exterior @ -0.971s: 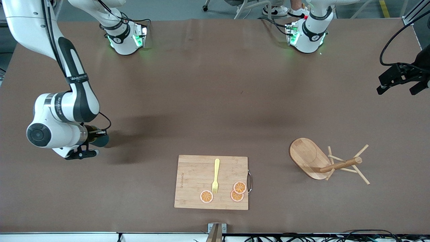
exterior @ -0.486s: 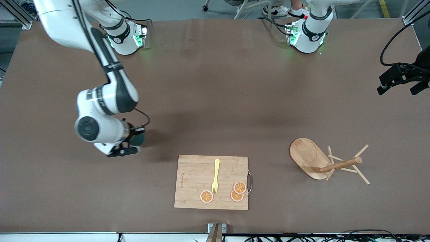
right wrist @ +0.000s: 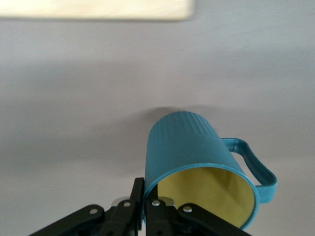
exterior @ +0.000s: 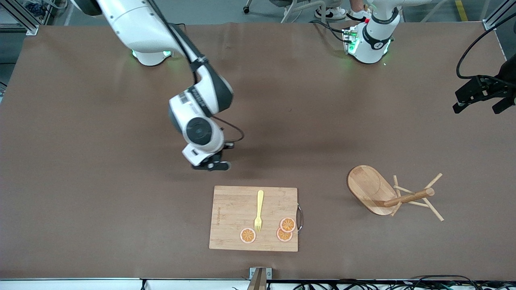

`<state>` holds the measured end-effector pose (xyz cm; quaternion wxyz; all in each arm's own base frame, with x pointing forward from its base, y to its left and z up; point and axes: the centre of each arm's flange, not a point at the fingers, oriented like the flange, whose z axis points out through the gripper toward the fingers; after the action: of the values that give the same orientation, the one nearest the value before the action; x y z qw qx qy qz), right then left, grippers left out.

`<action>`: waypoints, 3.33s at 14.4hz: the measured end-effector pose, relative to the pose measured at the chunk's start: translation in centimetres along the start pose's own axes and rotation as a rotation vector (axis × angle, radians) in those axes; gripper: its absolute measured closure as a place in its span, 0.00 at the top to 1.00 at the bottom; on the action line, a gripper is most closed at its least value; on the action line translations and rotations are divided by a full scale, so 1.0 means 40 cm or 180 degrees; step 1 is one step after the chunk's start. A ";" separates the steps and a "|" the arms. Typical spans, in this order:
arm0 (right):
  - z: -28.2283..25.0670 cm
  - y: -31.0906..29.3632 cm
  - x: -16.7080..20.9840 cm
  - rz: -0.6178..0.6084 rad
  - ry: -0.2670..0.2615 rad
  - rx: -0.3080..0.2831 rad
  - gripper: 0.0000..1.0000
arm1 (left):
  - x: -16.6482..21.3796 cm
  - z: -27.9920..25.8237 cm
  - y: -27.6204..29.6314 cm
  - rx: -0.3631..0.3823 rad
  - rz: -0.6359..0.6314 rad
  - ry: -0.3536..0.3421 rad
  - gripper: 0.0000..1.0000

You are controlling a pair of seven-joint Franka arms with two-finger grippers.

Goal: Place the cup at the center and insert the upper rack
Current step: 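Carry the mug with the right gripper to the table center, set down, then withdraw the right gripper while the left gripper moves toward the mug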

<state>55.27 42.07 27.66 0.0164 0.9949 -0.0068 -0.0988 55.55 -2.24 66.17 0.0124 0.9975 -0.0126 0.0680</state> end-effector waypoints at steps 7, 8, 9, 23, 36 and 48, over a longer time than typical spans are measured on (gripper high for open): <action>0.006 -0.263 -0.152 0.0020 0.0145 0.0280 0.05 | 0.000 0.000 0.000 0.0000 0.0000 0.0001 1.00; -0.001 -0.290 -0.175 0.0034 0.0146 0.0305 0.05 | 0.000 0.000 0.000 0.0000 0.0000 0.0001 1.00; -0.004 -0.315 -0.200 0.0032 0.0147 0.0316 0.05 | 0.000 0.000 0.000 0.0000 0.0000 0.0001 1.00; 0.076 -0.493 -0.274 0.0005 0.0078 0.0222 0.05 | 0.000 0.000 -0.004 -0.0017 -0.0014 -0.0001 1.00; -0.266 -0.371 -0.238 0.0171 0.0065 0.0191 1.00 | -0.011 0.047 0.153 -0.0232 0.0182 -0.0247 1.00; -0.663 0.686 0.200 0.0852 0.0177 0.0502 1.00 | -0.215 0.077 0.769 -0.0327 -0.0280 -0.0413 1.00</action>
<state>68.03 15.33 53.00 -0.0485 0.9857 -0.1466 -0.0674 46.61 -32.86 62.68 0.0657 0.9975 0.0271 0.0019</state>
